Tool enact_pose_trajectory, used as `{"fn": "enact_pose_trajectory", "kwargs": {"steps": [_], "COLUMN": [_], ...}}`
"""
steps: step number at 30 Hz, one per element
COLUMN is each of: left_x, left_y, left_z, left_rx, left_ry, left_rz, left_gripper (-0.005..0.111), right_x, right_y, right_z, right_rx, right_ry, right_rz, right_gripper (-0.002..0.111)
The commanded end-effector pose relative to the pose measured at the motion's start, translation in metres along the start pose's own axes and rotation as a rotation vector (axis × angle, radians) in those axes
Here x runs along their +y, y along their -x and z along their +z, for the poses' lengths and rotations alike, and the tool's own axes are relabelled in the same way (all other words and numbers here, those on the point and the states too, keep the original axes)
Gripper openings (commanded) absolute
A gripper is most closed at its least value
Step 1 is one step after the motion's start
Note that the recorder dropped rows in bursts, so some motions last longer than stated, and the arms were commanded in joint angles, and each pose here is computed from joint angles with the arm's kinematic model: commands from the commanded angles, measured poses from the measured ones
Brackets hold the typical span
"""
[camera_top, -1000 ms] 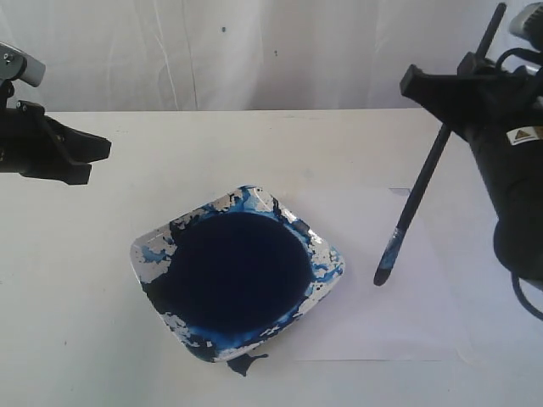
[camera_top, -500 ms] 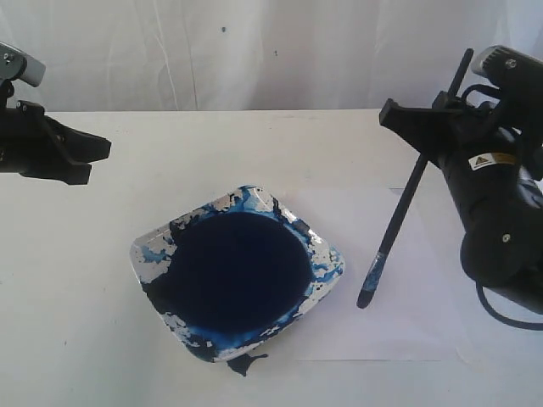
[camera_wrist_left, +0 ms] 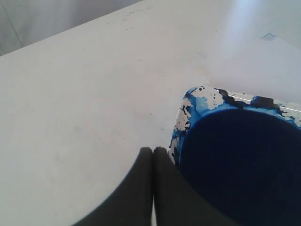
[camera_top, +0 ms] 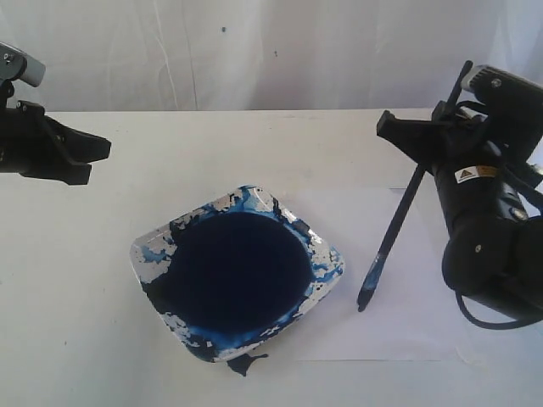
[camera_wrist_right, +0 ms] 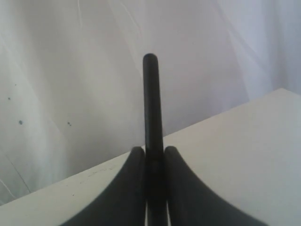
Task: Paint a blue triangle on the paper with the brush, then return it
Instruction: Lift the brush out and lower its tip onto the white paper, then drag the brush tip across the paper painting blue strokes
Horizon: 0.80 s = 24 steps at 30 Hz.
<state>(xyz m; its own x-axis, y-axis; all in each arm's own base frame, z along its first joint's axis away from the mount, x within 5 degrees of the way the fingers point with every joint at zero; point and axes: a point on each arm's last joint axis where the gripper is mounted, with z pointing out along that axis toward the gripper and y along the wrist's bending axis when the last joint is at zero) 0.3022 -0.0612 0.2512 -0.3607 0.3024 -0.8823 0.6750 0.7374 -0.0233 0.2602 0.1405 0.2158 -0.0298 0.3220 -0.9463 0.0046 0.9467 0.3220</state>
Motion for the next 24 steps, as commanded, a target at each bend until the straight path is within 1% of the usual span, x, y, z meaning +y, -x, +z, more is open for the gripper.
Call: {"fn": "enact_pose_trajectory", "kwargs": {"steps": [1,4,8,11,16,22,24], "left_x": [0.001,0.001,0.001,0.001,0.001,0.001,0.001], "left_y": [-0.001,-0.001,-0.001,-0.001,-0.001,-0.001,-0.001], "left_z": [-0.002,-0.002,-0.002,-0.002,-0.002,-0.002,-0.002], "left_rx": [0.005,0.005,0.005,0.005,0.005,0.005,0.005], "left_ry": [0.008,0.008,0.008,0.008,0.008,0.008,0.008], "left_rz": [0.001,0.001,0.001,0.001,0.001,0.003,0.003], "left_gripper": [0.000,0.000,0.000,0.000,0.000,0.000,0.000], "right_x": [-0.001,-0.002,-0.002,-0.002,-0.002,0.000,0.002], "right_y": [0.006,0.008,0.009,0.009,0.009,0.000,-0.001], "right_z": [0.001,0.000,0.000,0.000,0.000,0.001,0.000], "right_rx": [-0.059,-0.083,-0.100,-0.100,-0.089,0.005,0.017], "right_ry": [-0.007,-0.011,-0.019,-0.019,-0.012,0.007,0.031], "right_rz": [-0.003,-0.008,-0.081,-0.084,-0.027,0.075,0.075], "right_gripper": [0.001,0.001,0.001,0.001,0.001,0.001,0.001]}}
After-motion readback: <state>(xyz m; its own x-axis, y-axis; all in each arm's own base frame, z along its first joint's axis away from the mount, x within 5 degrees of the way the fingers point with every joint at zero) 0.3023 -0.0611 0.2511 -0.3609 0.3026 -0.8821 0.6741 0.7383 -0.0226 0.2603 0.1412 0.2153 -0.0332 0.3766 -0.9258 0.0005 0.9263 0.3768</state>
